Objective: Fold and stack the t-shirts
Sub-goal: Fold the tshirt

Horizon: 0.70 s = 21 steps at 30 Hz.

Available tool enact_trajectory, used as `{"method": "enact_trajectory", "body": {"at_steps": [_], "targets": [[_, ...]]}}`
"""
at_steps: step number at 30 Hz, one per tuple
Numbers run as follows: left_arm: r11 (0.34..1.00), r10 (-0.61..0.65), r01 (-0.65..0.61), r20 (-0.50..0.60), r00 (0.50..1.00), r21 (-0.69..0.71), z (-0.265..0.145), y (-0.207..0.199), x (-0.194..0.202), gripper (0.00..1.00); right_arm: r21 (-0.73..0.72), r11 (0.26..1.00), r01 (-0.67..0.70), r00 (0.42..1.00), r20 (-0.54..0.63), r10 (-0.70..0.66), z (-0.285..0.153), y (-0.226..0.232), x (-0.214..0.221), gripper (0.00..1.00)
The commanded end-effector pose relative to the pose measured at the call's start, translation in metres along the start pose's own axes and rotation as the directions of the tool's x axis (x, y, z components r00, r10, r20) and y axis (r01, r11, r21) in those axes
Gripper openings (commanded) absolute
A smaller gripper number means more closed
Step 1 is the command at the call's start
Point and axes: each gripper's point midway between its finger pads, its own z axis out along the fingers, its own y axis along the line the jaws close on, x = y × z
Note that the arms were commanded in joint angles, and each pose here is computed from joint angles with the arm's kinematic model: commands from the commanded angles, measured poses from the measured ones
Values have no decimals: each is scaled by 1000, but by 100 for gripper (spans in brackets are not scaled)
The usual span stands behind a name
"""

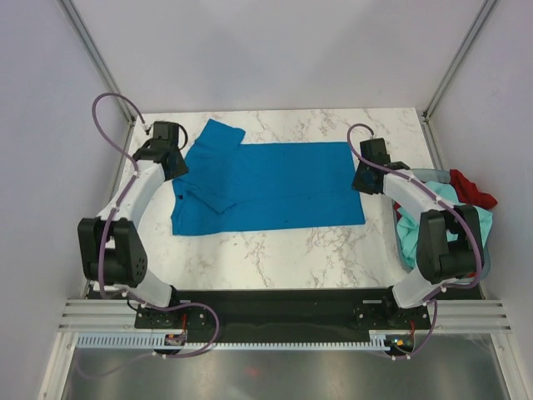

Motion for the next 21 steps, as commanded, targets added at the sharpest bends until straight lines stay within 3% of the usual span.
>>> {"method": "enact_trajectory", "body": {"at_steps": [1, 5, 9, 11, 16, 21], "targets": [[985, -91, 88, 18, 996, 150, -40, -12, -4, 43, -26, 999, 33, 998, -55, -34, -7, -5, 22, 24], [942, -117, 152, -131, 984, 300, -50, -36, 40, 41, -47, 999, 14, 996, -84, -18, -3, -4, 35, 23], [934, -114, 193, -259, 959, 302, -37, -37, 89, 41, -24, 1000, -2, 993, -118, 0, 2, -12, 52, 21], [930, -103, 193, -283, 954, 313, -36, -36, 104, 47, -6, 1000, 6, 992, -128, -7, 4, -20, 66, 21], [944, -108, 177, -247, 963, 277, -37, -23, 101, 49, 79, 997, 4, 987, -160, 9, 3, -47, 98, 21], [960, -193, 227, -196, 961, 166, -38, 10, 95, 50, 123, 992, 2, 985, -169, 19, -6, -65, 117, 20]]}}
